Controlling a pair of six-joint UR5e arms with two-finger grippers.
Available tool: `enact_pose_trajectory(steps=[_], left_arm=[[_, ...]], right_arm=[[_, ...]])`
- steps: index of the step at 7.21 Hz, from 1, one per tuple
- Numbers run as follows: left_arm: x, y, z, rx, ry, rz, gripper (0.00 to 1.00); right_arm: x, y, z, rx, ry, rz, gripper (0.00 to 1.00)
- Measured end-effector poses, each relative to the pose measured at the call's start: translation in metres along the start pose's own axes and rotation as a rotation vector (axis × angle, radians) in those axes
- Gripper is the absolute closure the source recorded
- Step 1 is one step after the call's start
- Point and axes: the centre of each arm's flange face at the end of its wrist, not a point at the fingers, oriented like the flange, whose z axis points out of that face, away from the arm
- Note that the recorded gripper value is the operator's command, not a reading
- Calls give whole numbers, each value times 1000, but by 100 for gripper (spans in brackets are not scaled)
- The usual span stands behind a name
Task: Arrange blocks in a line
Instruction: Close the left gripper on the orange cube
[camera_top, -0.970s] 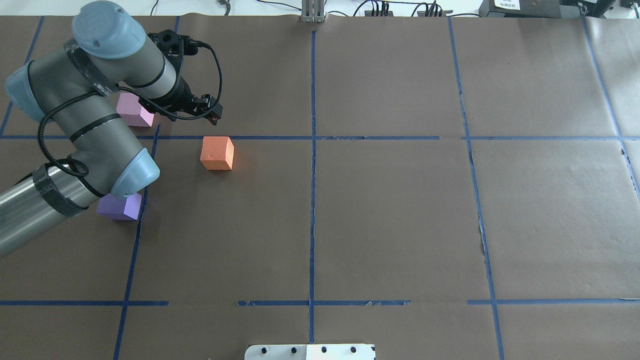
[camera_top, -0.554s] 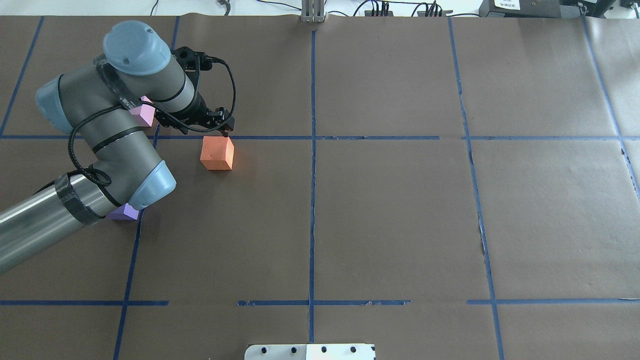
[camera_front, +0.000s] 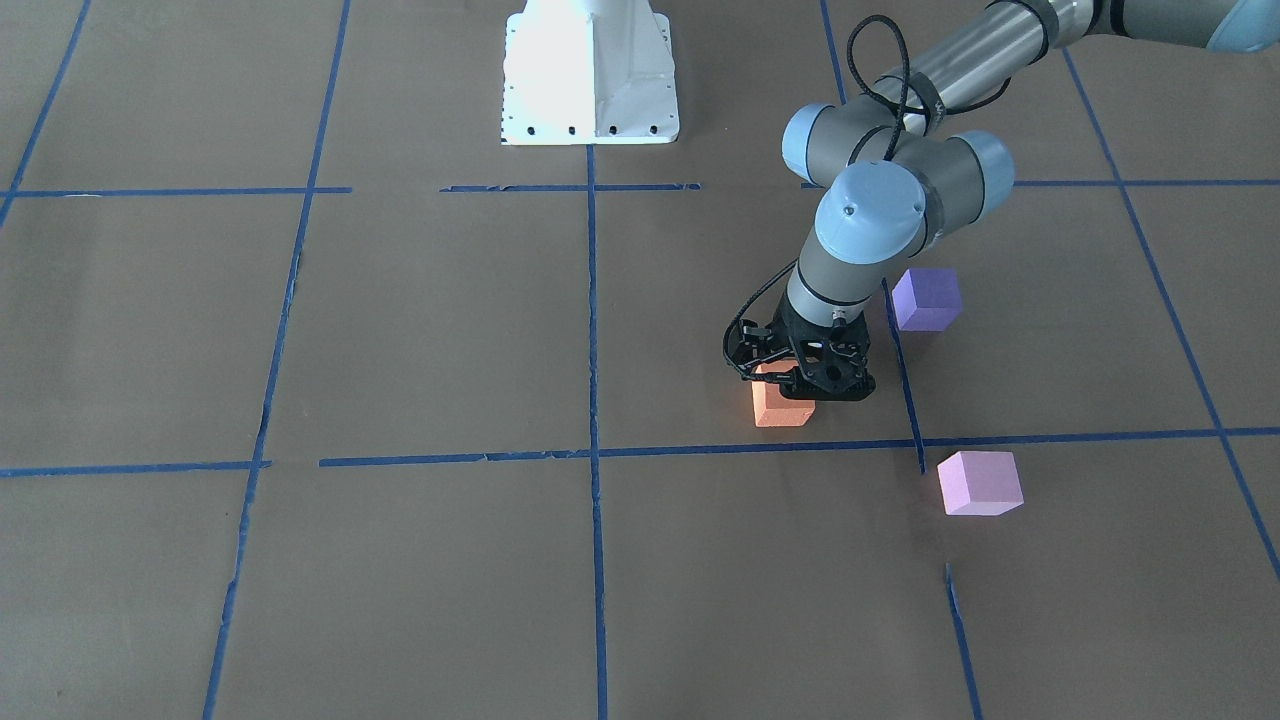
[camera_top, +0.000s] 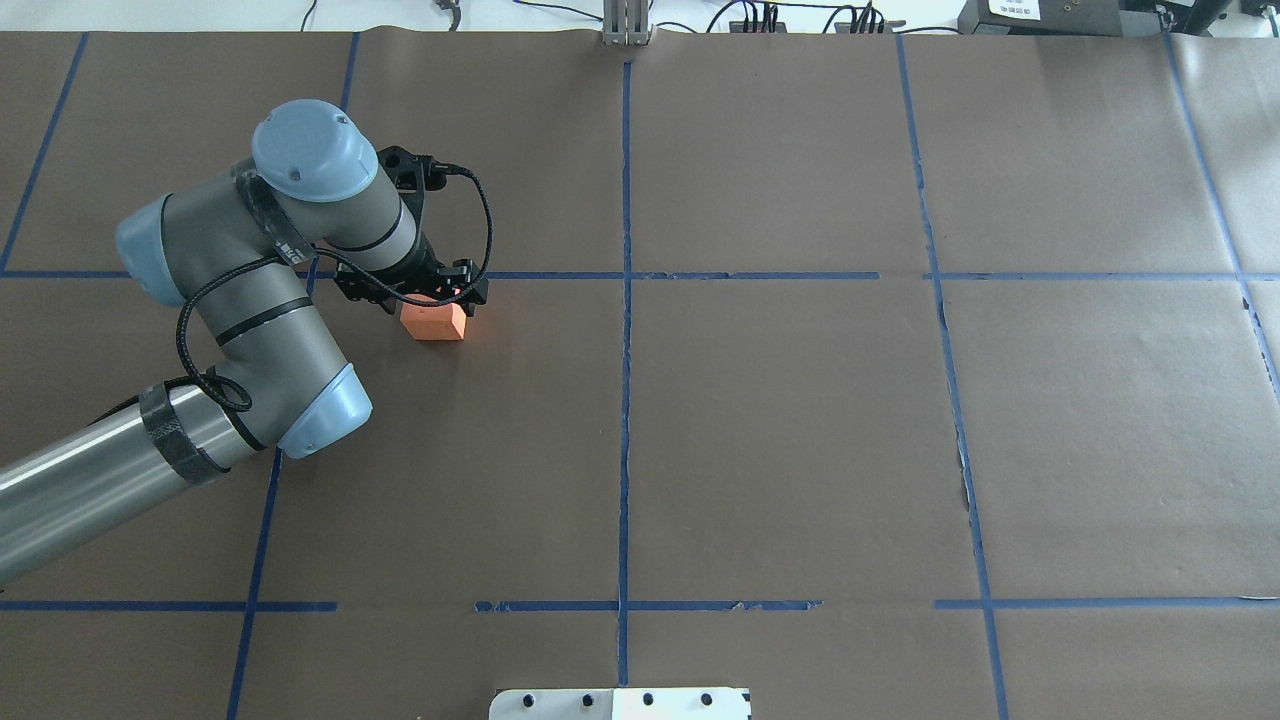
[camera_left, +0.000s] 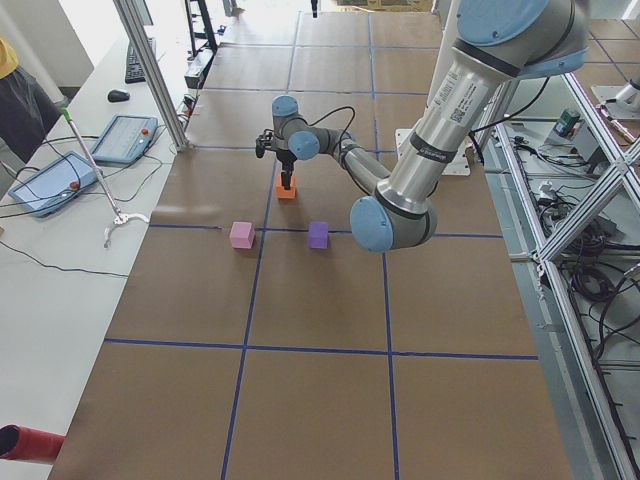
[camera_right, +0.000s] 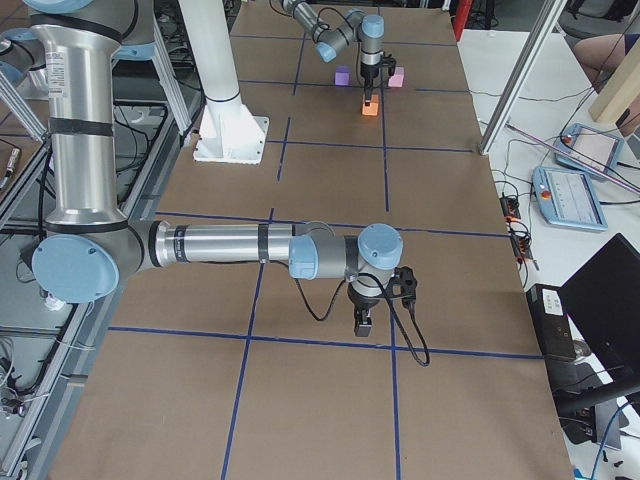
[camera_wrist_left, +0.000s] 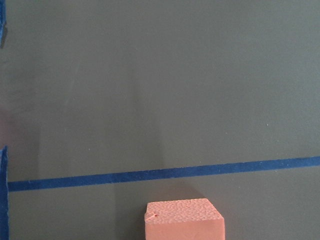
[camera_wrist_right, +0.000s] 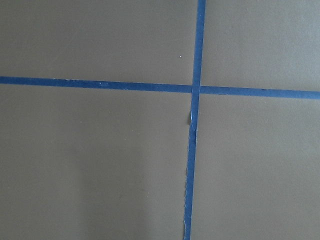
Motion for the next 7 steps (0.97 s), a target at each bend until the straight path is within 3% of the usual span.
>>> enact_pose_trajectory(steps=[4, 5, 7], left_arm=[[-8, -7, 18, 8, 8, -4, 6], [-9, -8, 21, 9, 11, -6, 17], [-10, -8, 24, 10, 15, -5, 61]], right_arm=[[0, 0, 0, 0, 0, 0, 0], [0, 0, 0, 0, 0, 0, 0], [0, 0, 0, 0, 0, 0, 0]])
